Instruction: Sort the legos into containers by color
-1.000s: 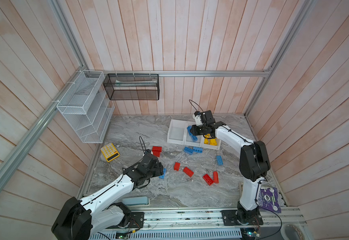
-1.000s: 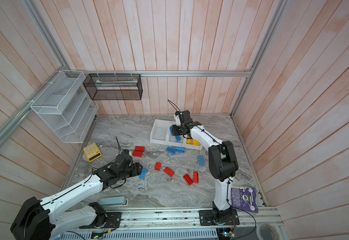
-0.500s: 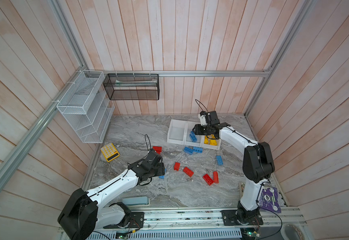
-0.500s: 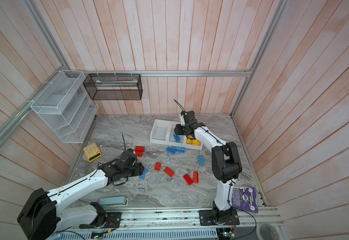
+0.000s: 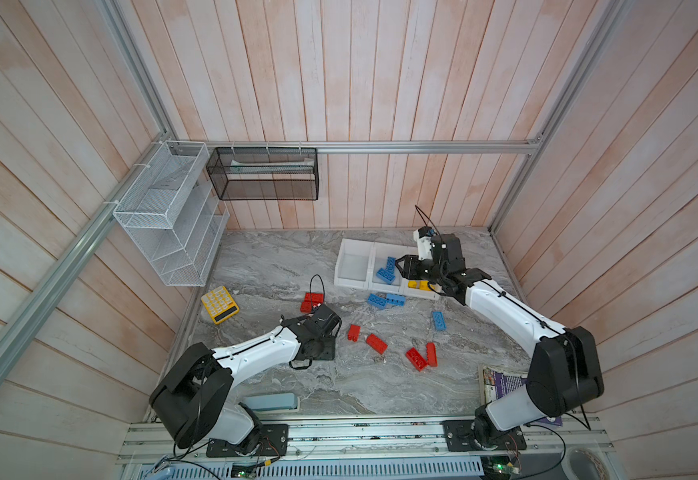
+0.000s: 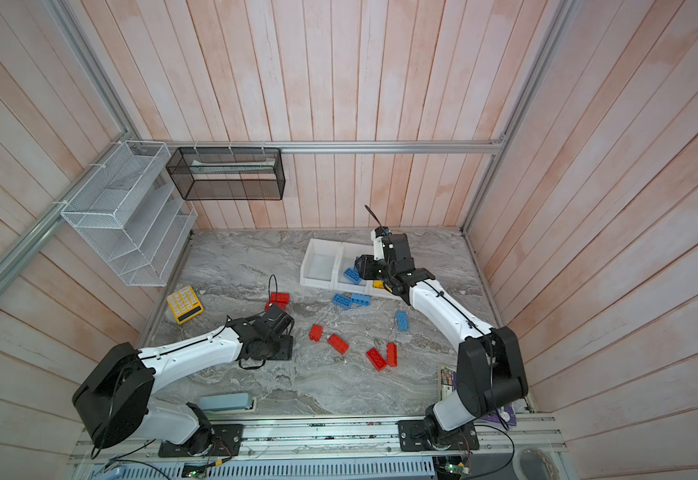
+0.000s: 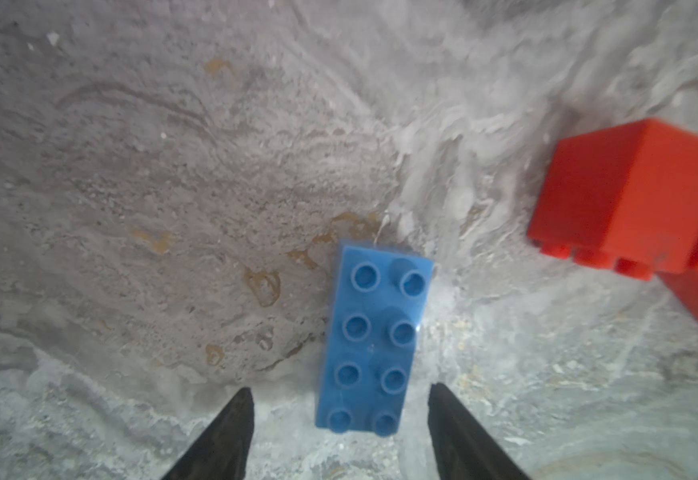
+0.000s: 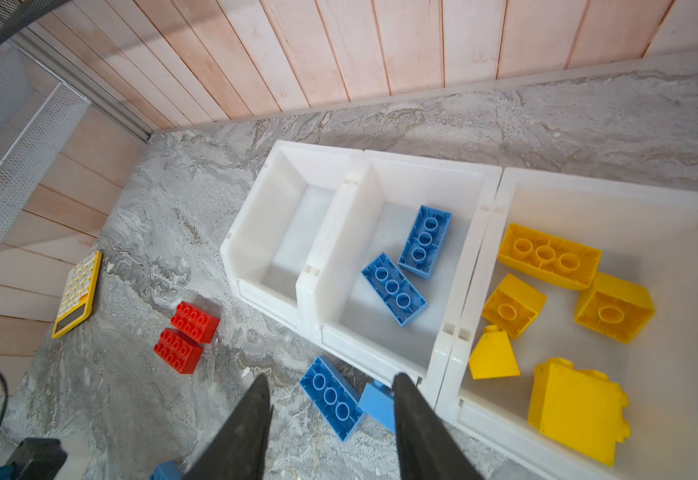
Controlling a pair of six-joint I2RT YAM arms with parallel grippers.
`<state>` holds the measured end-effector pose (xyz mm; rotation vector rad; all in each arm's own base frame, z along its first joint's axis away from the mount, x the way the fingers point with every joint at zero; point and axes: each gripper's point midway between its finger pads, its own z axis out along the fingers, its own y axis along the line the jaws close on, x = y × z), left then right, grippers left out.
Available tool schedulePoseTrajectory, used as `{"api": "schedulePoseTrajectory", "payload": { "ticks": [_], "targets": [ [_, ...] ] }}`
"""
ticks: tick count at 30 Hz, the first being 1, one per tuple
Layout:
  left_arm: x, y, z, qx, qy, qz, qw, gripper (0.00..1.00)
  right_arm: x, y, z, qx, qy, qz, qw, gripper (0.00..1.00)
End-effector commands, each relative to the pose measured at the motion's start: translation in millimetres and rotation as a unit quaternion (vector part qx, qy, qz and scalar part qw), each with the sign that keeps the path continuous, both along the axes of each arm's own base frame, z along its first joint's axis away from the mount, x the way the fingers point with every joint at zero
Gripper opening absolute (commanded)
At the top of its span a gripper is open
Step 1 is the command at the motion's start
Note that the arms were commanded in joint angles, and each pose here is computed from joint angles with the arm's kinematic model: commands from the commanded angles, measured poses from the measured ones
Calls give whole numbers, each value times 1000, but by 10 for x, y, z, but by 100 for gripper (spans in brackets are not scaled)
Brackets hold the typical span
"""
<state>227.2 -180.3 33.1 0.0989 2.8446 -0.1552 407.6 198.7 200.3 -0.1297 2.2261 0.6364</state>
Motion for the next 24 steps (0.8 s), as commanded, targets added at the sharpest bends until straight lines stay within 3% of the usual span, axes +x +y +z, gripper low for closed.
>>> {"api": "schedulePoseTrajectory", "payload": {
  "ticks": [1, 11, 18, 24],
  "targets": [
    [17, -26, 27, 12, 1, -12, 1000, 66, -91, -27, 8, 17, -12, -7, 1000, 48],
    [84, -106, 74, 20, 1, -17, 1000, 38, -254, -89, -47, 34, -19, -14, 999, 48],
    [247, -242, 349, 2, -26, -22, 999, 36, -326, -126, 35, 48, -34, -20, 998, 48],
    [544, -610, 727, -50, -68, -47, 995, 36, -455, -173, 119, 74, -46, -29, 996, 48]
  ]
}}
